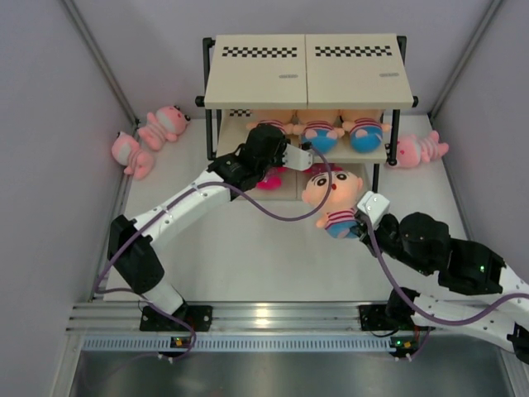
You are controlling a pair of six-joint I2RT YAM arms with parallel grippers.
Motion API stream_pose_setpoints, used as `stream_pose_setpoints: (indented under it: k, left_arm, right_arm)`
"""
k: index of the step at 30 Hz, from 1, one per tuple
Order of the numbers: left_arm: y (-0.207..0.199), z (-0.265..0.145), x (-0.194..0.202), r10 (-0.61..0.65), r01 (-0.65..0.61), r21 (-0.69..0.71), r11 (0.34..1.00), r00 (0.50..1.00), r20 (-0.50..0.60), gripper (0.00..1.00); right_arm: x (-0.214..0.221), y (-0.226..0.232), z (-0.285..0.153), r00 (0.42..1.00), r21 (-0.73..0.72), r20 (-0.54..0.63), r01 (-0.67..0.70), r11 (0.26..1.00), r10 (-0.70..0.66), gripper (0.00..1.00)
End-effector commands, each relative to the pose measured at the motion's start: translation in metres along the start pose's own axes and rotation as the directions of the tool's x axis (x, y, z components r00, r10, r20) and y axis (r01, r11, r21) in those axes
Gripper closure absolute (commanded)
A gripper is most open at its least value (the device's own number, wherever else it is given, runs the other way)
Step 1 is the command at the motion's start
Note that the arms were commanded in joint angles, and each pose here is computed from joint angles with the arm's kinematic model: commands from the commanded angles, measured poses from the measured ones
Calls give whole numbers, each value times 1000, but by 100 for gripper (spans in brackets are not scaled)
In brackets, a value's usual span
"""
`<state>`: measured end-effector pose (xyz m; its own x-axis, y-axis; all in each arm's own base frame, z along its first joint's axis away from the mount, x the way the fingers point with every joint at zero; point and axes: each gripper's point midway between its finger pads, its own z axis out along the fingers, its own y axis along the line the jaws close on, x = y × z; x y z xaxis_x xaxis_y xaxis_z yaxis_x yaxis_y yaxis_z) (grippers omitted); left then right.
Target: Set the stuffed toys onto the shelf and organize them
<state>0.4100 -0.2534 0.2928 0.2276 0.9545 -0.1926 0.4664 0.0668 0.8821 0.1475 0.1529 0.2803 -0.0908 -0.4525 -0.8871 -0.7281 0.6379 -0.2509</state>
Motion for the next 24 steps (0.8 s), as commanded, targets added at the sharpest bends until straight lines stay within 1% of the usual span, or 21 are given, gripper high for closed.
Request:
stream_pose_setpoints:
  k: [1,6,12,18,19,21,22,24]
  left_arm:
    - [14,-4,-30,3,-2,-19,1000,996,91,100]
    - [8,0,-49,23,-22,-5,1000,992,121,100]
    - [4,6,-52,10,-11,9,1000,992,127,100]
    - [9,3,-55,3,-3,1,1000,990,139,100]
    - [11,1,-52,4,-3,-8,1000,992,127,84]
    - [7,1,-45,11,-10,-5,1000,995,103,63]
    - [6,0,-42,15,-14,-8,1000,996,88,57]
    - [8,-4,-38,17,-16,-16,1000,997,75,50]
  right_arm:
    - [-13,-15,-14,998,64,45,-53,997,50,100]
    - [-15,-24,-22,996,102,54,-75,992,69,100]
    - [-11,-25,-25,995,104,53,-87,991,82,100]
    - [-10,-23,-22,997,100,43,-73,992,69,100]
    - [-10,-23,-21,997,100,42,-70,993,67,100]
    - [-9,-22,-20,997,98,36,-67,993,64,100]
    - [-8,-22,-20,997,99,33,-67,993,64,100]
    - [-8,-22,-20,998,97,31,-64,993,62,100]
